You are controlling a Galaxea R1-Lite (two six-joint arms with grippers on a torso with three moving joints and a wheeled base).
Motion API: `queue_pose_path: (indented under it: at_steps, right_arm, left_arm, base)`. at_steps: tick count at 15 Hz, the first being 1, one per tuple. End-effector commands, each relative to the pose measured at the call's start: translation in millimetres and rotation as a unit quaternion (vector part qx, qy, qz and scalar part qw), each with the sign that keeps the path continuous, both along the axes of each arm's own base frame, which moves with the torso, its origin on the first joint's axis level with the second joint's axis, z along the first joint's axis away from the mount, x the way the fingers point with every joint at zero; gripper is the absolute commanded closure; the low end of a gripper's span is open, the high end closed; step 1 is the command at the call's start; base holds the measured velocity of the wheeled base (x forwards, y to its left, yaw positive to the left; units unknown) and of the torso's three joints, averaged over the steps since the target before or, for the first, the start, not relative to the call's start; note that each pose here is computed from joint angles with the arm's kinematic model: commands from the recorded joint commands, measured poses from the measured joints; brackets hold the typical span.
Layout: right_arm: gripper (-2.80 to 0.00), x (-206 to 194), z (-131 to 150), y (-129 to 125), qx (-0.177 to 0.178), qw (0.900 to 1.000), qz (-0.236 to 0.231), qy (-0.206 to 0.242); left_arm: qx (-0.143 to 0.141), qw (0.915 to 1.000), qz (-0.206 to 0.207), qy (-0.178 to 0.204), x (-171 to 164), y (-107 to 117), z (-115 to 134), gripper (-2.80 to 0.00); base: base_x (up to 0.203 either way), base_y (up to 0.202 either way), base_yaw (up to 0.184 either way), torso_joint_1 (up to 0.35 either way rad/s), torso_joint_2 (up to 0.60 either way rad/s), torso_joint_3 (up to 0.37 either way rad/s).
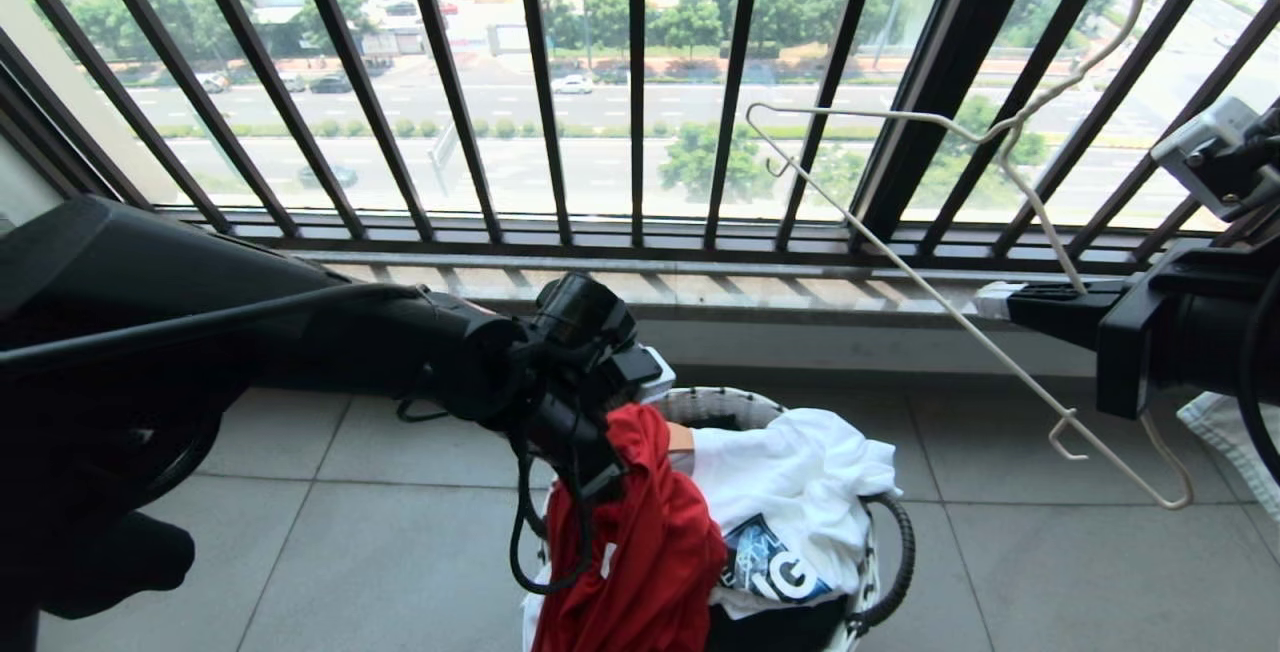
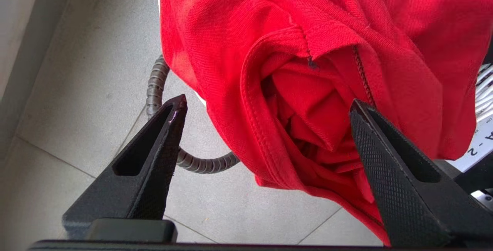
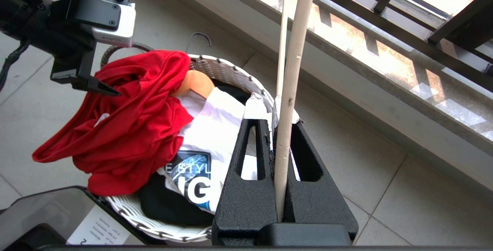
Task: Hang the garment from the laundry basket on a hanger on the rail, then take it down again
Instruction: Pick up clothes from the basket
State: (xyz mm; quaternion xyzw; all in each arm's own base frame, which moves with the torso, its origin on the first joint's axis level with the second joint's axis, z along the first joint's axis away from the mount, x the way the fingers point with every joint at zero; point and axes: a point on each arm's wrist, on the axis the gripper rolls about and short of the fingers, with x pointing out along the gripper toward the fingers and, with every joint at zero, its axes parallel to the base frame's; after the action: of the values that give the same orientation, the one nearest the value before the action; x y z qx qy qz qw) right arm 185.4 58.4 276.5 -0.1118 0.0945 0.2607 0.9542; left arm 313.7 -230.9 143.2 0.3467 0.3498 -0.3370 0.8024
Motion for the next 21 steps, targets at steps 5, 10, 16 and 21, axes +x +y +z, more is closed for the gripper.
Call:
queue_pose_path:
  at_steps: [5,10,16,21]
  right_arm:
    - [0.0,-1.2,1.4,-0.3,0.0,1.0,0.001,-0.004]
    - [0.0,-1.6,1.6,-0.4,0.0,1.0,0.001,-0.004]
    - [0.0,-1.6,1.2,-0.4,0.0,1.0,0.001,-0.004]
    - [0.0,-1.6,1.8,-0.4,0.001,1.0,0.001,-0.005]
  left_arm:
    - [0.005,0.9968,0.026,-0.076,12.6,-24.7,-33.0,-2.8]
    - [0.0,0.9879,0.07,-0.139,14.9,-19.6,-12.8,-2.8]
    - [-0.015,0.9808,0.096,-0.169,11.3,-2.3,13.8,-2.8]
    - [-0.001,0.9842,0.087,-0.154,12.2,-8.9,-1.6,-2.8]
  base:
    - [0.0,0.0,0.0,0.0,0.0,0.0]
    - [0.0,0.0,0.0,0.0,0.0,0.0]
    - [0.0,0.0,0.0,0.0,0.0,0.0]
    - [0.0,0.0,0.0,0.0,0.0,0.0]
